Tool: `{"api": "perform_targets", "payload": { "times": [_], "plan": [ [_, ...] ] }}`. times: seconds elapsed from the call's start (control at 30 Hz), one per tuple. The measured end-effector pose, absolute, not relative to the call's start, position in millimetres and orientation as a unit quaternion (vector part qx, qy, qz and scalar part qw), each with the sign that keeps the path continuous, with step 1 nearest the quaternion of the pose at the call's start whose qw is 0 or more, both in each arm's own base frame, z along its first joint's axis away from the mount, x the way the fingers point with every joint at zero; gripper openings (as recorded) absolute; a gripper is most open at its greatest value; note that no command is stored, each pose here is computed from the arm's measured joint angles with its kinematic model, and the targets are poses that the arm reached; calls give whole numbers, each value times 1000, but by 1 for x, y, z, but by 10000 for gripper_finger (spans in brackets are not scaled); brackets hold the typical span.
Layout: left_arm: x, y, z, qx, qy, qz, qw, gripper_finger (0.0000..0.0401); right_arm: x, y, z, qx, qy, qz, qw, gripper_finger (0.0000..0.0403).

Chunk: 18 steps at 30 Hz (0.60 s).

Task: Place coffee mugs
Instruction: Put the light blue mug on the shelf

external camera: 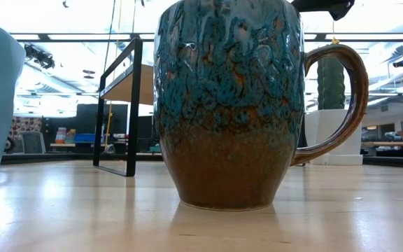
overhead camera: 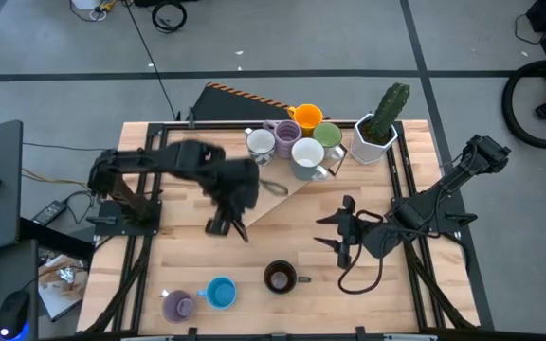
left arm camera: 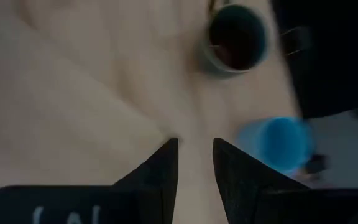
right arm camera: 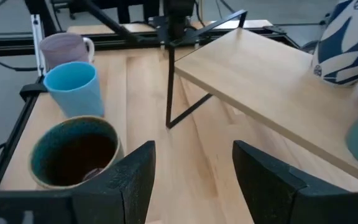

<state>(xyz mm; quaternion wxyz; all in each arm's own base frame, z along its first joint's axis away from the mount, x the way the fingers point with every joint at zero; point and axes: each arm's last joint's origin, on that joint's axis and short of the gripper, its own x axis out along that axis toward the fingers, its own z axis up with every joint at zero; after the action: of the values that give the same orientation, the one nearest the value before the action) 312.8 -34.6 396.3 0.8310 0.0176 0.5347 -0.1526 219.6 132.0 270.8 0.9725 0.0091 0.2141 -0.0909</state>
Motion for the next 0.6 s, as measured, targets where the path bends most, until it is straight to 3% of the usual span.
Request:
{"api": "perform_targets", "payload": {
  "times": [0.27, 0.6],
  "plan": [
    [302, -118, 374, -19, 559, -101, 822, 105, 218, 133, 272, -42, 208, -103, 972, 220],
    [277, -207, 329, -150, 537, -37, 829, 105, 224, 120, 275, -88, 183, -180, 962, 220]
  ]
}}
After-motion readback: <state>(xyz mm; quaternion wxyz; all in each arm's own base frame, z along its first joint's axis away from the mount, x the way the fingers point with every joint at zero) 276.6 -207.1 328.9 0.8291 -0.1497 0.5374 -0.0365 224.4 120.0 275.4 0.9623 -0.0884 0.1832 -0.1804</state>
